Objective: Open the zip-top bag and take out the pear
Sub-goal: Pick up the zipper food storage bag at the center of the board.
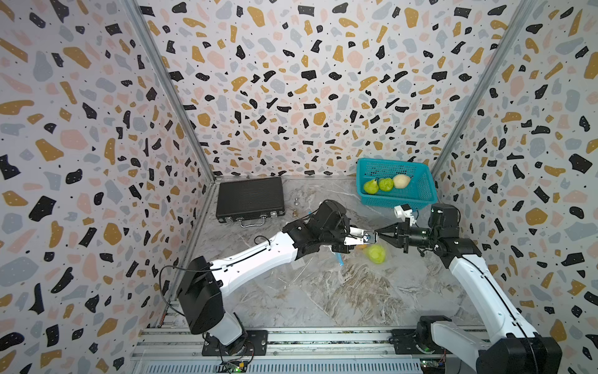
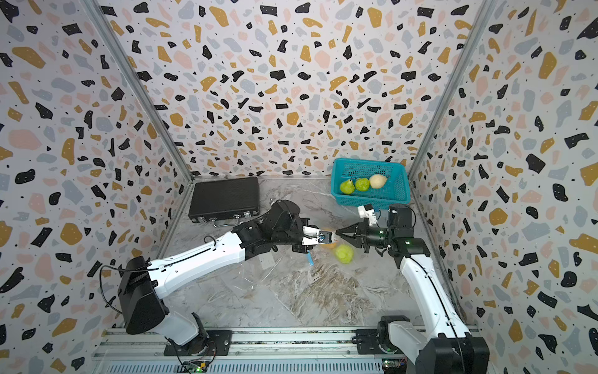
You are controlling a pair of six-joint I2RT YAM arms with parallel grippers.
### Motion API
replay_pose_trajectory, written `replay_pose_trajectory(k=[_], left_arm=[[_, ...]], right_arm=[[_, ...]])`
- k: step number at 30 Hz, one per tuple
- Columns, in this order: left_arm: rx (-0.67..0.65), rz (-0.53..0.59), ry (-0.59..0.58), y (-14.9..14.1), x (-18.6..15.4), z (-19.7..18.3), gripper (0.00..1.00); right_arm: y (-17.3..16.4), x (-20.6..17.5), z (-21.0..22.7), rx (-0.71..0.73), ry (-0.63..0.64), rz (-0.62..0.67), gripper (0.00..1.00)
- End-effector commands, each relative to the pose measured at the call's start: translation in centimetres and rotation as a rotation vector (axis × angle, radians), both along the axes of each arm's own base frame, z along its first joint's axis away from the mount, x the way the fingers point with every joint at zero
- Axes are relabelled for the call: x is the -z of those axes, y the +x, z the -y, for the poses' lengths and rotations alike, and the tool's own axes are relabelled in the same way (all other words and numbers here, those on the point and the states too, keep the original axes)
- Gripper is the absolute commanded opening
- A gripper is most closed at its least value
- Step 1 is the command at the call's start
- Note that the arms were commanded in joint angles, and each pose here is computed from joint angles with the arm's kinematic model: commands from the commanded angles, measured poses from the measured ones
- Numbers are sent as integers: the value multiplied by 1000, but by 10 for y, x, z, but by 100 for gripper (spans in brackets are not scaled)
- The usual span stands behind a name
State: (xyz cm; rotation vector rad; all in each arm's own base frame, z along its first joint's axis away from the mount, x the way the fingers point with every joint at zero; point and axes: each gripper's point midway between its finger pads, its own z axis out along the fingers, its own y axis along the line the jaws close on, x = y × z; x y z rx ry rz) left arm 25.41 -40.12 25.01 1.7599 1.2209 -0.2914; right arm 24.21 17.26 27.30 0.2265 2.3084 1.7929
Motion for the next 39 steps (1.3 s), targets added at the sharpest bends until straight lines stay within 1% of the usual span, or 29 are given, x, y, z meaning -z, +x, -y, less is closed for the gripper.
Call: replay_pose_trajectory(k=[1,5,6,7,8,10,12,14,17,18,22,24,26,31,34,39], left_arm=[[12,15,-43,1,-26,-1,6],[5,-18,-31,-3,-31,-6,3],[3,-37,-22,-4,-32,-8,2],[-3,-58,-9,-5,-33,-10,2],[-9,-78,0,-6,-35,-12,1],[-15,-144,-2,-9,-44,-20,1],[-3,-220,-6,-14,-53,-29,1],[-6,-276,-13,-16,-61,-38,1],[-4,-354,-30,-17,-69,-48,0],[-5,-384,-29,-17,-70,-50,0],[9,-458,-49,-17,-72,-52,0],[11,-493,-49,-15,-71,-51,0],[22,-516,-49,-16,-72,-49,0],[19,-550,-35,-14,-70,-45,0],[7,-547,-30,-12,-69,-46,0],[-7,-547,-25,-9,-66,-45,0]], right_arm=[[-9,-21,-3,-32,14,76,0],[-6,-22,-3,-29,20,83,0],[-5,-24,-4,-33,25,95,3],[-4,-27,-4,-43,32,110,18],[-4,-31,-5,-62,38,138,28],[-5,-43,-6,-91,9,230,41],[-9,-50,-2,-114,-103,351,50],[-11,-57,3,-140,-215,460,51],[-8,-76,6,-155,-273,613,52],[-8,-82,5,-153,-271,655,53],[-11,-101,-1,-146,-185,772,54],[-13,-99,-1,-130,-188,824,60],[-14,-94,-3,-125,-206,850,62],[-21,-93,-19,-177,-240,917,63],[-27,-89,-29,-225,-257,937,61],[-34,-82,-36,-263,-266,924,58]])
